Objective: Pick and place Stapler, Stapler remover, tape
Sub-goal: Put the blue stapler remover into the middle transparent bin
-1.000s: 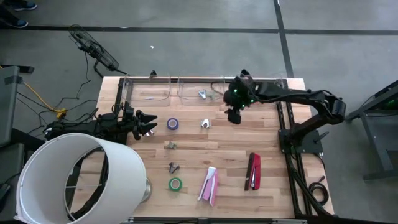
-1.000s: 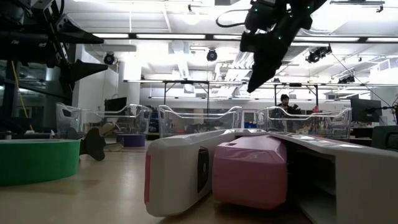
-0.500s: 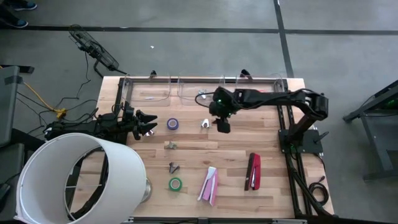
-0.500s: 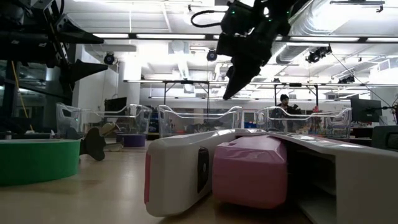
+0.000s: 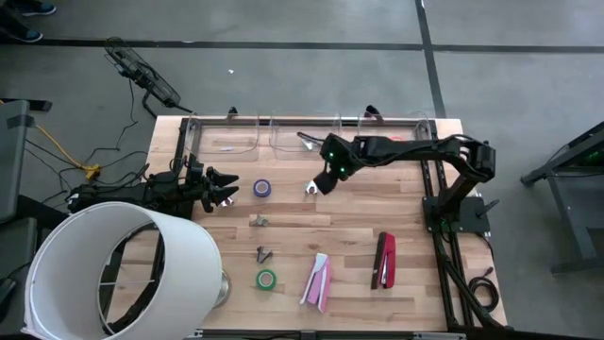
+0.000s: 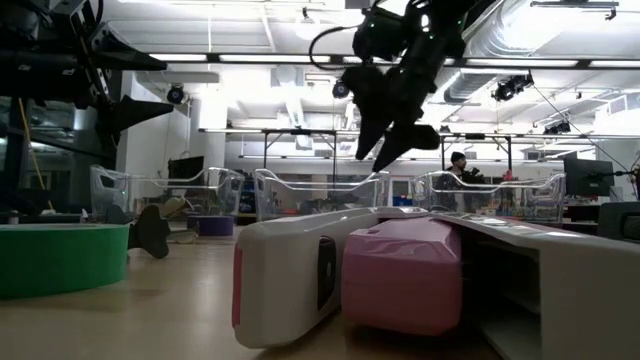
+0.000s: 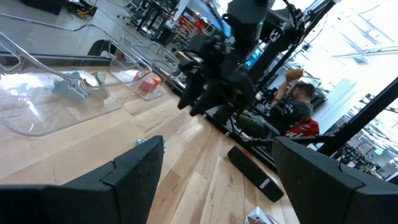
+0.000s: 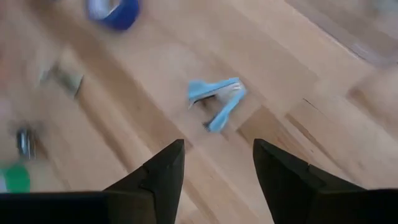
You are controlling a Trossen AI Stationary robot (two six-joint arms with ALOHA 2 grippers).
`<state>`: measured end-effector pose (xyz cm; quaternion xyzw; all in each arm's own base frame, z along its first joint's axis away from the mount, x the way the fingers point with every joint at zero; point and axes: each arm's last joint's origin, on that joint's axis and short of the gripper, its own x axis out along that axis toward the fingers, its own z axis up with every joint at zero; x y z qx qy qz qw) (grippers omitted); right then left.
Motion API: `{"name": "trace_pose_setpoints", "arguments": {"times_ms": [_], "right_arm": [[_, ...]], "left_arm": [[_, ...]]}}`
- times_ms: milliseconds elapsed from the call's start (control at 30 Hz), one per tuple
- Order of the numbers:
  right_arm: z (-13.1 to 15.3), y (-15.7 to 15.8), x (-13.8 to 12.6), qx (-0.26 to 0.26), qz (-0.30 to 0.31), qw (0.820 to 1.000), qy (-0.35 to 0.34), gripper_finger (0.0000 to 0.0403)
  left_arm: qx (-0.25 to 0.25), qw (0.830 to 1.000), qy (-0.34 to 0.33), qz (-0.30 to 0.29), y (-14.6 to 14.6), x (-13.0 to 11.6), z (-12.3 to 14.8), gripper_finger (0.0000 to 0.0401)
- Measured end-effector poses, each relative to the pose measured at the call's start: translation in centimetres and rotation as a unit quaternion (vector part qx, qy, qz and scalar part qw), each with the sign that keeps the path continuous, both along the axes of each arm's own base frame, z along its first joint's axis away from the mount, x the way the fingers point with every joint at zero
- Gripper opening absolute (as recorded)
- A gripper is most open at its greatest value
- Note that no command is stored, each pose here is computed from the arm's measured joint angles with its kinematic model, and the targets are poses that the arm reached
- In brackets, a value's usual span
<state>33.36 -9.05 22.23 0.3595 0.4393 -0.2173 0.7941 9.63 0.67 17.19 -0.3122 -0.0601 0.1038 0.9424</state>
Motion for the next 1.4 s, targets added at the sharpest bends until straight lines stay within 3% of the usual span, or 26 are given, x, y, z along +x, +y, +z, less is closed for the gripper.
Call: {"name": "trace_pose_setpoints", "arguments": {"times_ms": [233, 633, 1000, 1400], "right_arm": [[-1.4, -0.4, 1.1, 0.027, -0.063, 0.998, -0.007, 0.0214], [-5.0, -1.0, 3.2, 0.050, -0.121, 0.991, -0.014, 0.0309], [-6.5, -1.6, 5.1, 0.040, -0.164, 0.986, -0.002, 0.0311], [-6.9, -0.4, 5.0, 0.040, -0.218, 0.975, 0.014, 0.0311]], "left_arm": [[0.000, 1.000, 0.000, 0.000, 0.0, 0.0, 0.0, 0.0296], [0.000, 1.000, 0.000, 0.000, 0.0, 0.0, 0.0, 0.0296], [0.000, 1.000, 0.000, 0.000, 0.0, 0.0, 0.0, 0.0296], [0.000, 1.000, 0.000, 0.000, 0.0, 0.0, 0.0, 0.0296]]}}
